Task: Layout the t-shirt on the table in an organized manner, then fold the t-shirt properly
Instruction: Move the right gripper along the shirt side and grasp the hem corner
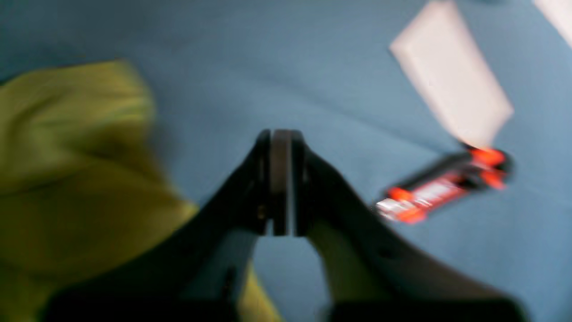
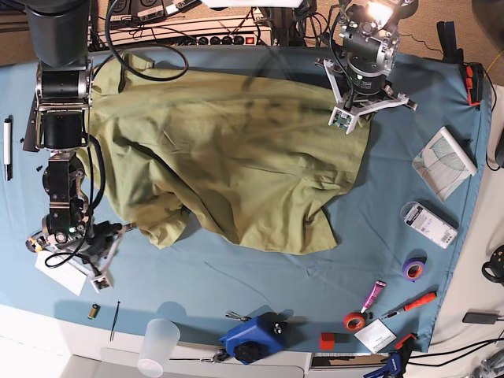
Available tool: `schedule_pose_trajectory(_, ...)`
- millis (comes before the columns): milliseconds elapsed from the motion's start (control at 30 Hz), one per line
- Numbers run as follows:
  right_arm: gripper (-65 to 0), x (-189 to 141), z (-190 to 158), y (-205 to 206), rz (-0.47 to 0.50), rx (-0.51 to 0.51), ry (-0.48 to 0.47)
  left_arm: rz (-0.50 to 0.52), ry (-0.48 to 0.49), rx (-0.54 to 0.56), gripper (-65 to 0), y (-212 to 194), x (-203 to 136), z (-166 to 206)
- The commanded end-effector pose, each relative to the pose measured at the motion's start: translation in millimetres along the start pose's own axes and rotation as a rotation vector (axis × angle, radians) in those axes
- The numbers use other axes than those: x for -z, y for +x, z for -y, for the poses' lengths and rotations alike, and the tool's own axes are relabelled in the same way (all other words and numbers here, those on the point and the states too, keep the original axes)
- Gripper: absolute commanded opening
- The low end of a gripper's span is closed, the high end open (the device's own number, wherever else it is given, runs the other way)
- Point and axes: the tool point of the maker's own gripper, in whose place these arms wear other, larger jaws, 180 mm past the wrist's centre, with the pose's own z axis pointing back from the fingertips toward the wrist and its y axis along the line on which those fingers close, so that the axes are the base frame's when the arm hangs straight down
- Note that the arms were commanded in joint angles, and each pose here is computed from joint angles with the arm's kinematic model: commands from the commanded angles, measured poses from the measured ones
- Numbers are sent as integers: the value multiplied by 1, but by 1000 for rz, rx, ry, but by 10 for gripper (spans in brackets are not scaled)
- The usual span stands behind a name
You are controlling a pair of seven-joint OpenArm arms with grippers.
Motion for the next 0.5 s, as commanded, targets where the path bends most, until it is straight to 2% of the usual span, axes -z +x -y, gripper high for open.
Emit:
schedule_pose_trajectory(0, -541, -11, 12, 21, 53, -8, -9, 34, 20, -2, -650, 8, -3, -6)
schedule_pose_trajectory(133, -528, -11, 8, 16, 19, -16, 16, 34, 21, -2, -650, 8, -3, -6)
schedule_pose_trajectory(233, -514, -12, 6, 18, 30, -13, 28, 35, 20, -2, -650, 8, -3, -6)
schedule_pose_trajectory(333, -345, -13, -7, 23, 59, -6, 102, 43, 20, -2, -650, 10, -3, -6)
schedule_pose_trajectory(367, -308, -13, -10, 25, 65, 5, 118, 43, 19, -4, -650, 10, -3, -5)
schedule_pose_trajectory(467, -300, -13, -11, 35, 116, 38, 121, 42, 15, -8, -650, 10, -3, -4)
